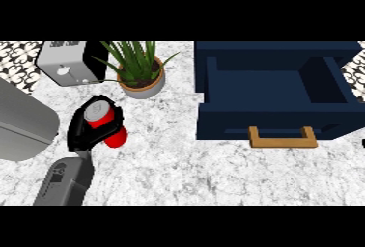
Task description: Pick up the can, place it into the drawer and close the drawer
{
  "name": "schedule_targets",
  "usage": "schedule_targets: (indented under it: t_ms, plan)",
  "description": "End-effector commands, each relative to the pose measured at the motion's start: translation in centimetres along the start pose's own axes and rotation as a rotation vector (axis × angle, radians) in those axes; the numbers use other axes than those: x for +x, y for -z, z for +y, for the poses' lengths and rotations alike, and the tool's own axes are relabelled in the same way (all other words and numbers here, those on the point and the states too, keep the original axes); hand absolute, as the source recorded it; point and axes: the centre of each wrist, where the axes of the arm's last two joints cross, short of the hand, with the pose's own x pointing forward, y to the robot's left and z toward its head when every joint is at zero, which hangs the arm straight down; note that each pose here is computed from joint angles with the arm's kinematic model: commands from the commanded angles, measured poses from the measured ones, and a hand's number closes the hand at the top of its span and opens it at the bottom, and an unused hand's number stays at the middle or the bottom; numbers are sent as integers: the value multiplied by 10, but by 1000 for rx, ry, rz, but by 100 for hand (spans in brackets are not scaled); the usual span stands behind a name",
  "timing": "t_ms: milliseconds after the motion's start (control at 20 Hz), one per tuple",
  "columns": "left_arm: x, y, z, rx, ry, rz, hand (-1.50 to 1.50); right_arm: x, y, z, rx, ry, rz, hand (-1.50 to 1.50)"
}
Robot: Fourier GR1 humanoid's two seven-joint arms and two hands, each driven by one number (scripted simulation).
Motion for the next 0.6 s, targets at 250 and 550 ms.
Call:
schedule_targets:
  t_ms: [250, 550]
  plan:
    - [71, 15, -56, -105, 49, -103, 150, -13, -12, -6, -17, -7, -24, -150]
    - [131, 36, -122, -152, 15, -78, 150, -2, 1, -6, -13, 5, -25, -150]
